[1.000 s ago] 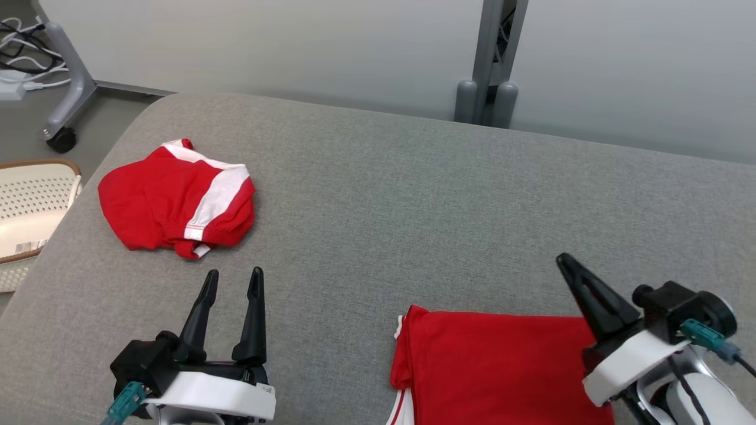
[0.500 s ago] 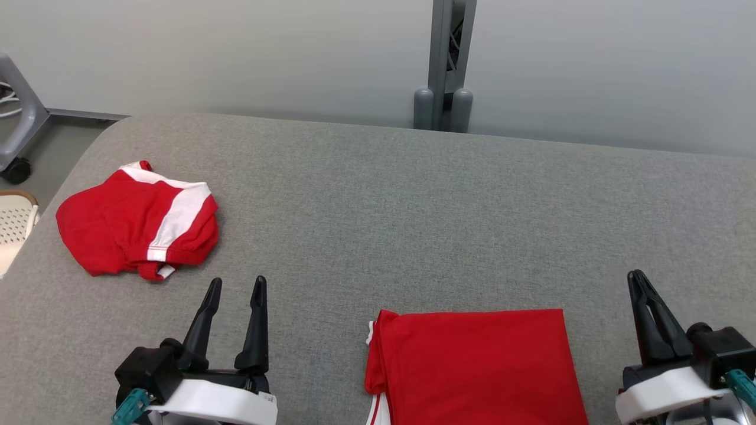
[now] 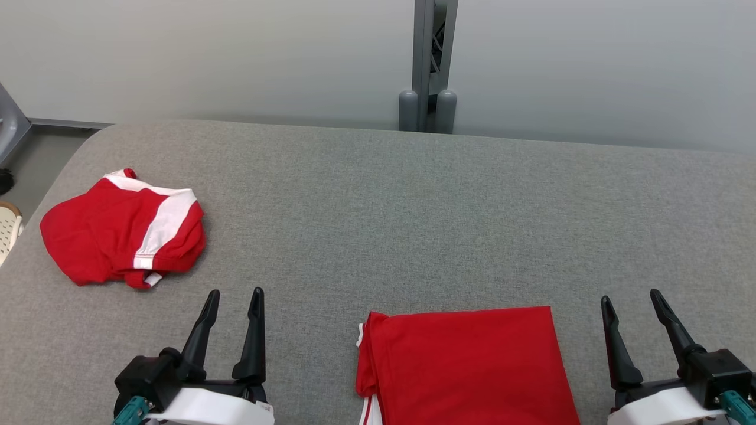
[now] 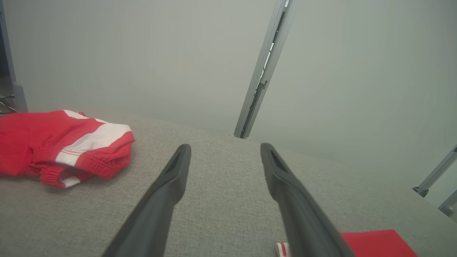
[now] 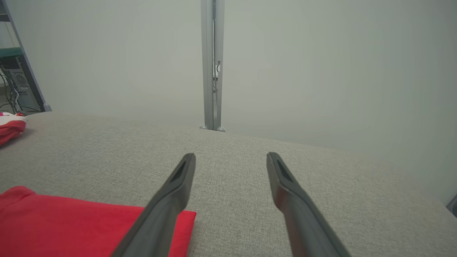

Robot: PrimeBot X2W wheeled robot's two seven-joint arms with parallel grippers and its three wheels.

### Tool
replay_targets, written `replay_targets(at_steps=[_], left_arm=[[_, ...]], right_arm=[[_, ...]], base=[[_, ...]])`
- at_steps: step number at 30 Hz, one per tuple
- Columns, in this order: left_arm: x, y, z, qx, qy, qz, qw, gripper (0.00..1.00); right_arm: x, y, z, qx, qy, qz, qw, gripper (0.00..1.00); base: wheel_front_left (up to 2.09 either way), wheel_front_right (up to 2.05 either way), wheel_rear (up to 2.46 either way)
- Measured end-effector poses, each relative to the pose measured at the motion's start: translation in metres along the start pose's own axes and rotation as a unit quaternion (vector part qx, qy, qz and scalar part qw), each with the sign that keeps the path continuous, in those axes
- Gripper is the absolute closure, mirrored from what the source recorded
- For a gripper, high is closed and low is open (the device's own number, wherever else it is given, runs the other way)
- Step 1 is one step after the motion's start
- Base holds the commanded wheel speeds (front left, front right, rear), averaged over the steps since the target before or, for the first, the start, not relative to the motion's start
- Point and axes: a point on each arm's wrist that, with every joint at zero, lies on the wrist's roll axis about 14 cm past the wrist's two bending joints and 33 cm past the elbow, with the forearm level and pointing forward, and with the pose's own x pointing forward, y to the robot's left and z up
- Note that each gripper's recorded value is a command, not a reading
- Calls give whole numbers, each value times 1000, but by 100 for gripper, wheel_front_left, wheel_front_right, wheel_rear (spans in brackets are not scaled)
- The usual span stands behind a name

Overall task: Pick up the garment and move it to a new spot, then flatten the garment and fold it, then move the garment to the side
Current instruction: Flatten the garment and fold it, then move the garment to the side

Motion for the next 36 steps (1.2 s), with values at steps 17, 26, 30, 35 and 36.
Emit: replay_targets(at_steps=[17, 26, 30, 35, 36], left_arm=[[6, 1, -13, 1, 20, 1, 1000, 0], [9, 6, -20, 3, 33, 8, 999, 0], [9, 9, -21, 5, 34, 12, 999, 0], [9, 11, -20, 6, 33, 15, 999, 0], [9, 11, -20, 7, 33, 15, 999, 0]], right_arm=[[-8, 47, -63, 130, 154, 70, 977, 0], [-9, 50, -96, 171, 260, 97, 945, 0], [-12, 62, -104, 170, 295, 124, 932, 0], [-11, 73, -105, 174, 312, 146, 923, 0], [-11, 76, -106, 173, 314, 152, 921, 0]], base=[[0, 0, 0], [0, 0, 0], [0, 0, 0], [0, 0, 0], [0, 0, 0]])
